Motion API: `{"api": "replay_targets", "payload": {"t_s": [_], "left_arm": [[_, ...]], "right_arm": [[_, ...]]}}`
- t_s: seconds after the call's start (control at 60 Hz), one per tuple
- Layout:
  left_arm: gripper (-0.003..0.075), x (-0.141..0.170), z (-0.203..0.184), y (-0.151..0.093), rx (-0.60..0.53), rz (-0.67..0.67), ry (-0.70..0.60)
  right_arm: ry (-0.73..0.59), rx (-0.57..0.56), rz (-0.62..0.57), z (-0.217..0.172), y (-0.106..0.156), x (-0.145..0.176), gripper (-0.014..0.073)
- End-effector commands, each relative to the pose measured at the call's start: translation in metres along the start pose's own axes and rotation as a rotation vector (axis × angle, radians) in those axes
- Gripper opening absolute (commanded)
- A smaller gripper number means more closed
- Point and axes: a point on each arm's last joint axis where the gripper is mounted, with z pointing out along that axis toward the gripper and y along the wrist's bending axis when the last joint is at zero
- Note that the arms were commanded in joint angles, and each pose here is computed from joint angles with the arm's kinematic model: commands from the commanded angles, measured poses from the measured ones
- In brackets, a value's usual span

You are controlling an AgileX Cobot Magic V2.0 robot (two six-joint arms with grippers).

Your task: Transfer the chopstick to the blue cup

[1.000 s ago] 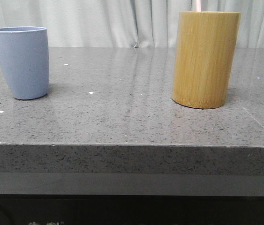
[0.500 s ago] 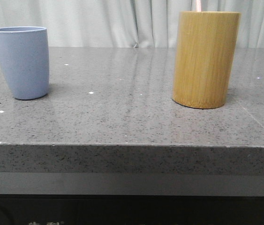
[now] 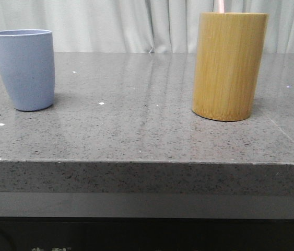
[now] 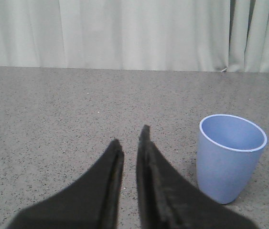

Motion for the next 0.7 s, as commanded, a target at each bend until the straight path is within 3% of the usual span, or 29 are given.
{"api": "replay_targets", "payload": {"t_s": [0.0,0.067,0.15,0.25,0.533,0.683], "left_arm": [[0.0359,-0.019,-0.001,0.0,0.004,-0.001,-0.107],[0.0553,-0.019,-0.001,0.0,0.004,-0.001,-0.107],[0.0703,-0.018,0.0,0.0,0.004,-0.001,-0.103],[0.0685,-0.018,0.0,0.0,0.004,-0.001,-0.103],[0.0616,-0.018,0.002,-0.001,0.005,-0.003,-0.095],[0.0609,-0.031,0.022,-0.002,0.011,0.055,0.058]], "right_arm": [[-0.092,0.003,-0.001,-0.001,0.0,-0.017,0.0237],[-0.092,0.003,-0.001,-0.001,0.0,-0.017,0.0356],[-0.091,0.003,-0.001,-0.001,0.0,-0.017,0.0482],[-0.089,0.003,-0.001,-0.001,0.0,-0.017,0.0536],[-0.085,0.003,-0.001,-0.001,0.0,-0.016,0.0538],[-0.085,0.003,-0.001,-0.001,0.0,-0.016,0.0538]]}}
